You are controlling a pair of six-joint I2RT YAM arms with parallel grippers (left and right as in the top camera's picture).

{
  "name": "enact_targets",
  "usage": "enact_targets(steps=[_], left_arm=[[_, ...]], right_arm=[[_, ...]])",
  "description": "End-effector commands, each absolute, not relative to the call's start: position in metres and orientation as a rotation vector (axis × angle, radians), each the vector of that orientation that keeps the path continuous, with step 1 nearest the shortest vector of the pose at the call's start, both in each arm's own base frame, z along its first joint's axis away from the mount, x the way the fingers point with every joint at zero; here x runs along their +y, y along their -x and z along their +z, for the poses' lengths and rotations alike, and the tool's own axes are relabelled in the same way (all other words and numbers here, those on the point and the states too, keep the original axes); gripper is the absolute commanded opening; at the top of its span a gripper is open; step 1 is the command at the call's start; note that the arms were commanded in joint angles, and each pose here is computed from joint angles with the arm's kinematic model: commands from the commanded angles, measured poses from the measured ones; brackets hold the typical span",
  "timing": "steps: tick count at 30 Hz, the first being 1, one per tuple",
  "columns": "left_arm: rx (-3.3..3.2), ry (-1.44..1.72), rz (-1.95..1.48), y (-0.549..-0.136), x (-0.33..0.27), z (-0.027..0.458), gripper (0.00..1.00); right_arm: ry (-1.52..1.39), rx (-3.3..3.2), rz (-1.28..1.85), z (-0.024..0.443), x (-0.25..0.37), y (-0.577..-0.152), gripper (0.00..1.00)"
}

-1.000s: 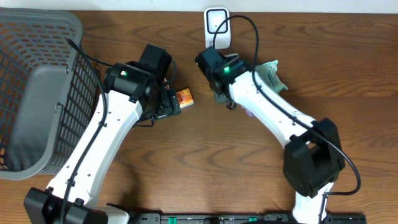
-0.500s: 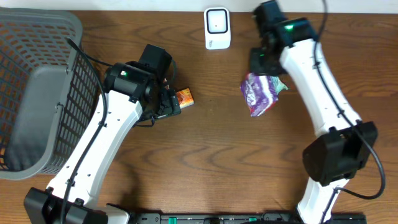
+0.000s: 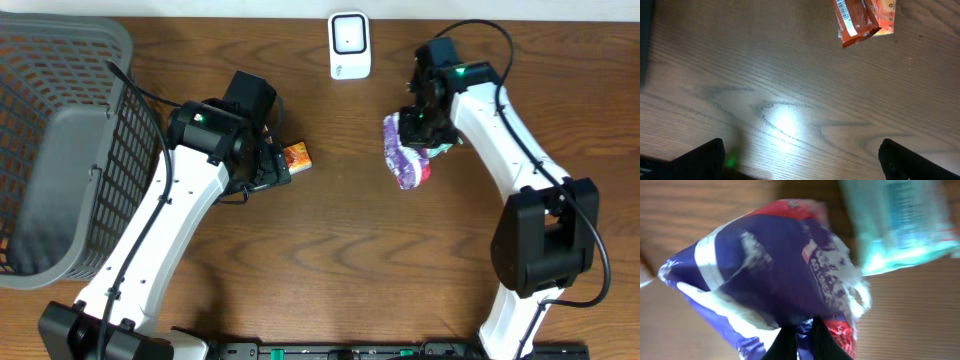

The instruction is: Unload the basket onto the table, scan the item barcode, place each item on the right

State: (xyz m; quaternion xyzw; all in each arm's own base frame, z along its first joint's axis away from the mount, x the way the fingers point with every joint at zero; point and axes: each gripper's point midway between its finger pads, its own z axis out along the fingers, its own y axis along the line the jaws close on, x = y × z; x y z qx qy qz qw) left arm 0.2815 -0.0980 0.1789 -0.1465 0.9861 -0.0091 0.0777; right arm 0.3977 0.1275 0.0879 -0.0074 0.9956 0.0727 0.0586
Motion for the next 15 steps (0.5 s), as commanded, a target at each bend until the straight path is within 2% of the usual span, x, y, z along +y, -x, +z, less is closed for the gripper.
enact_targets(steps=[1, 4, 11, 15], left_arm=[[2.963, 0.415, -0.01, -0.281, -0.097, 0.177, 0.98], [2.963, 0.415, -0.01, -0.281, -0.097, 0.177, 0.98], [2.963, 0.416, -0.009, -0.281, -0.097, 0.177, 0.98], [2.963, 0.416, -0.009, -0.281, -0.097, 0.177, 0.98]], right_arm=[[0.161, 3.034, 0.362, 0.096, 0.168, -0.383, 0.14], [0.205, 3.009, 0.373, 0.118, 0.181, -0.385, 0.24], [0.198, 2.976, 0.31, 0.154, 0.174, -0.391, 0.68], [0.125, 2.999, 0.295, 0.15, 0.152, -0.395, 0.73]])
